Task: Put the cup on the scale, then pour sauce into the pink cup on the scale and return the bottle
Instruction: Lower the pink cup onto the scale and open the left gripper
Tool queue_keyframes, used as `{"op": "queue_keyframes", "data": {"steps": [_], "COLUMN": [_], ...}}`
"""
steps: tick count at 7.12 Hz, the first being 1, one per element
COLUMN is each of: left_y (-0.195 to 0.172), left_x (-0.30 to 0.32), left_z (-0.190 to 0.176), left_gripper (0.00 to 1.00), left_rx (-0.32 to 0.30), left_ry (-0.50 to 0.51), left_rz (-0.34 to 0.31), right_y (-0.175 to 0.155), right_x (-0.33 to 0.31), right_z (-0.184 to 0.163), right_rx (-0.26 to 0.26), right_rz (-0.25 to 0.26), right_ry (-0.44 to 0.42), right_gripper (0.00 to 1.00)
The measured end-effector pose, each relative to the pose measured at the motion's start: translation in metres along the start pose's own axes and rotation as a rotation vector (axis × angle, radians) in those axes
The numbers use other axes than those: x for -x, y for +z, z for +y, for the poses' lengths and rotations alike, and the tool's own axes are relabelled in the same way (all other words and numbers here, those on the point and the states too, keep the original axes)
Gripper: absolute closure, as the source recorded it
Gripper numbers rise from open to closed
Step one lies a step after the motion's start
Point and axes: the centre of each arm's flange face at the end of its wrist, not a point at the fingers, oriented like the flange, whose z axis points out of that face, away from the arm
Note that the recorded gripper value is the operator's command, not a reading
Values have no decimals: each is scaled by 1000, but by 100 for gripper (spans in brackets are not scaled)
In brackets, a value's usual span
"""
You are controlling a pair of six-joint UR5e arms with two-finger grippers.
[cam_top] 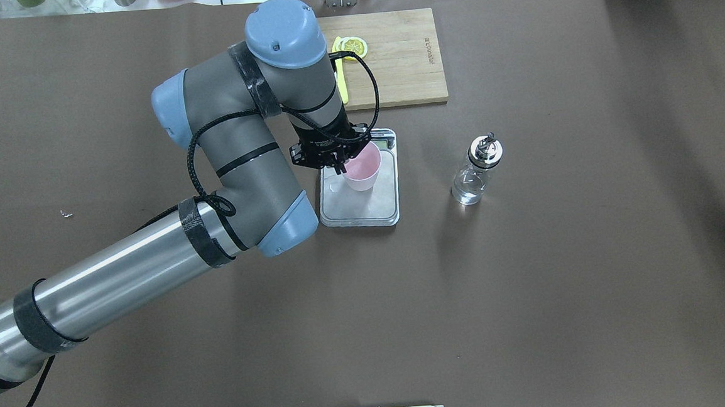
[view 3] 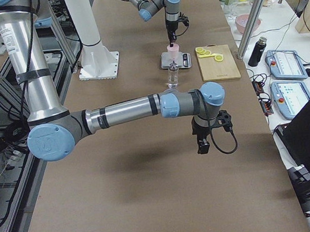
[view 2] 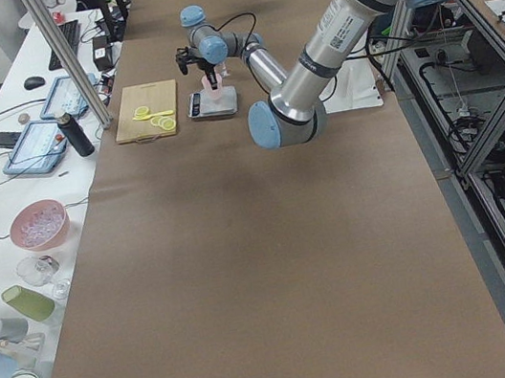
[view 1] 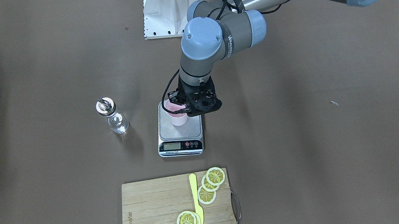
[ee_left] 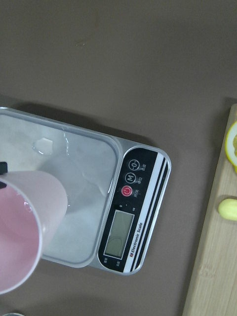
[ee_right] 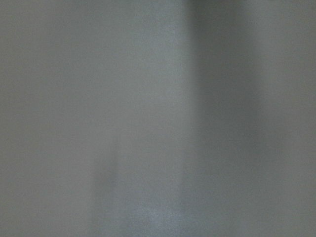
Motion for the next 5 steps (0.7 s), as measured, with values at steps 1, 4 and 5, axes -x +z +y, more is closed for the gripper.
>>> {"op": "queue_keyframes", "data": {"steps": [1, 4, 5], "left_y": [4, 9, 8], "left_x": [-2, -5, -6], "left_z": [5, 13, 13], "left_gripper": [100, 38, 2], "left_rx": [6, 12, 5], "left_ry": [6, 22, 36], "left_rz": [0, 8, 24], "right_y": [0, 1, 1], "right_x": [0, -1, -1], "right_z": [0, 1, 1], "right_rx": [0, 1, 1], "right_rz": [1, 3, 5], "right_ry": [0, 1, 1], "right_gripper": [0, 0, 0]}}
